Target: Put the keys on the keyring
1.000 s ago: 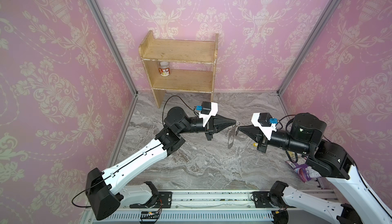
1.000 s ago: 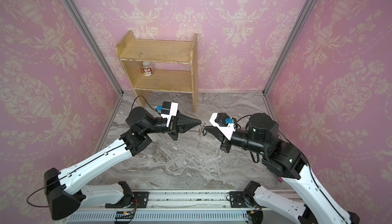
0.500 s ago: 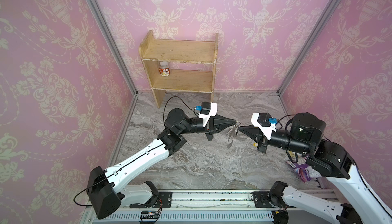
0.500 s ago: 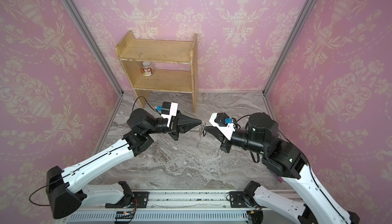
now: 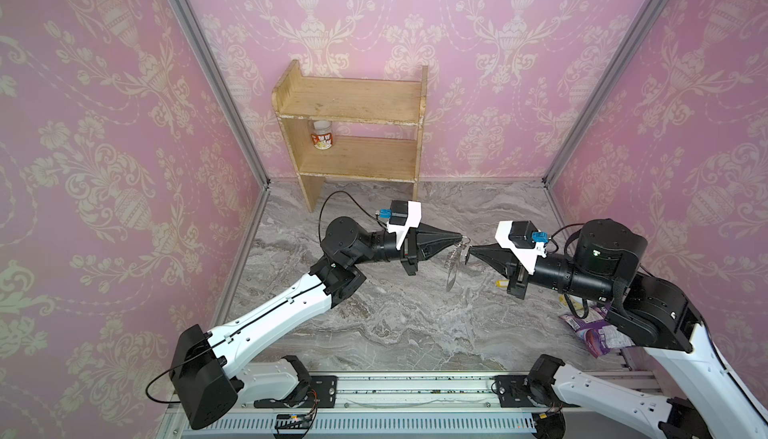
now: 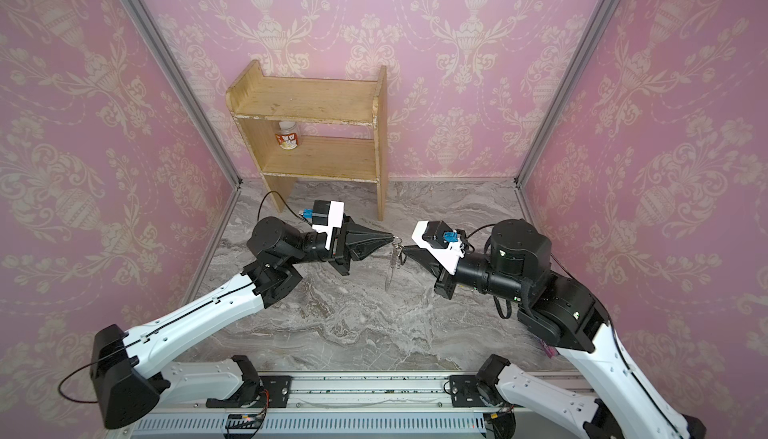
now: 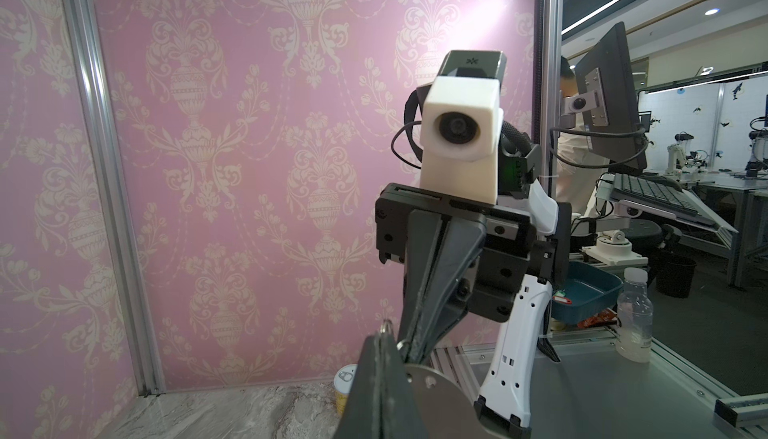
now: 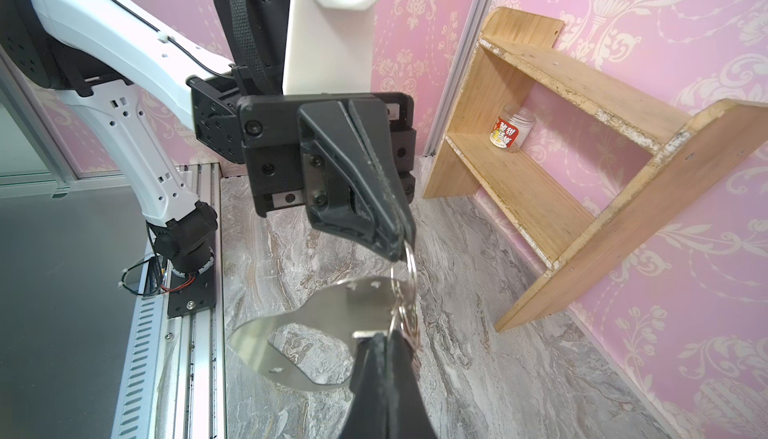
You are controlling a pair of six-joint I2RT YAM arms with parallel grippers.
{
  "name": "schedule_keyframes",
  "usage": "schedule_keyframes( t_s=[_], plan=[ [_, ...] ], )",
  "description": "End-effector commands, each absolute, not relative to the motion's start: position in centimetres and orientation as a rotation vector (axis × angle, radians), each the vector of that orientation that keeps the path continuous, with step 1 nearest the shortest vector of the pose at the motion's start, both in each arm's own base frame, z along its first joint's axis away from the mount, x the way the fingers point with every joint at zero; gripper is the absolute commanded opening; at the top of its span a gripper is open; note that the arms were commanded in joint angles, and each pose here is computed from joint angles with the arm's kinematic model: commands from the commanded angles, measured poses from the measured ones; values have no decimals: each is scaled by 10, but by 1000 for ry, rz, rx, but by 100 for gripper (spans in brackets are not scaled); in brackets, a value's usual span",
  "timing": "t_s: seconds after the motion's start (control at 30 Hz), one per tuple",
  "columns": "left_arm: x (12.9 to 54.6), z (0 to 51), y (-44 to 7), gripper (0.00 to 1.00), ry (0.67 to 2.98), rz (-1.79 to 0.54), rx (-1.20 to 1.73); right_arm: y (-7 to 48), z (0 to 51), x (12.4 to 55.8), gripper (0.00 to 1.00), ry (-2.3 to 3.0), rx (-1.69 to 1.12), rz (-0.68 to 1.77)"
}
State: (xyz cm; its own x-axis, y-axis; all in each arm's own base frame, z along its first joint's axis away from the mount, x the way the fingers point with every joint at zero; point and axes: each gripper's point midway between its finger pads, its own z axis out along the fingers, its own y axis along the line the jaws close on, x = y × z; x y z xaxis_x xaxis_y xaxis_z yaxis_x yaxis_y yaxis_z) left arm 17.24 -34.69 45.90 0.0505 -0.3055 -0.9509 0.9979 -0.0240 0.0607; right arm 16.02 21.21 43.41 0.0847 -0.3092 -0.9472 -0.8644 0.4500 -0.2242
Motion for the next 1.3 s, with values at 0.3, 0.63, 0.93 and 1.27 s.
schedule_keyframes(
  t_s=[0.3,0.63,0.93,1.27],
  plan=[
    [175,490,-334,0,809,-1295,929,221,417,163,0,1546,-1103,626],
    [174,487,-334,0,805,-1298,937,222,416,169,8,1579,-1083,620],
    [171,482,-332,0,826,-1278,957,211,441,165,29,1506,-1009,615],
    [170,476,-334,0,836,-1271,979,213,466,158,33,1432,-961,695]
  ],
)
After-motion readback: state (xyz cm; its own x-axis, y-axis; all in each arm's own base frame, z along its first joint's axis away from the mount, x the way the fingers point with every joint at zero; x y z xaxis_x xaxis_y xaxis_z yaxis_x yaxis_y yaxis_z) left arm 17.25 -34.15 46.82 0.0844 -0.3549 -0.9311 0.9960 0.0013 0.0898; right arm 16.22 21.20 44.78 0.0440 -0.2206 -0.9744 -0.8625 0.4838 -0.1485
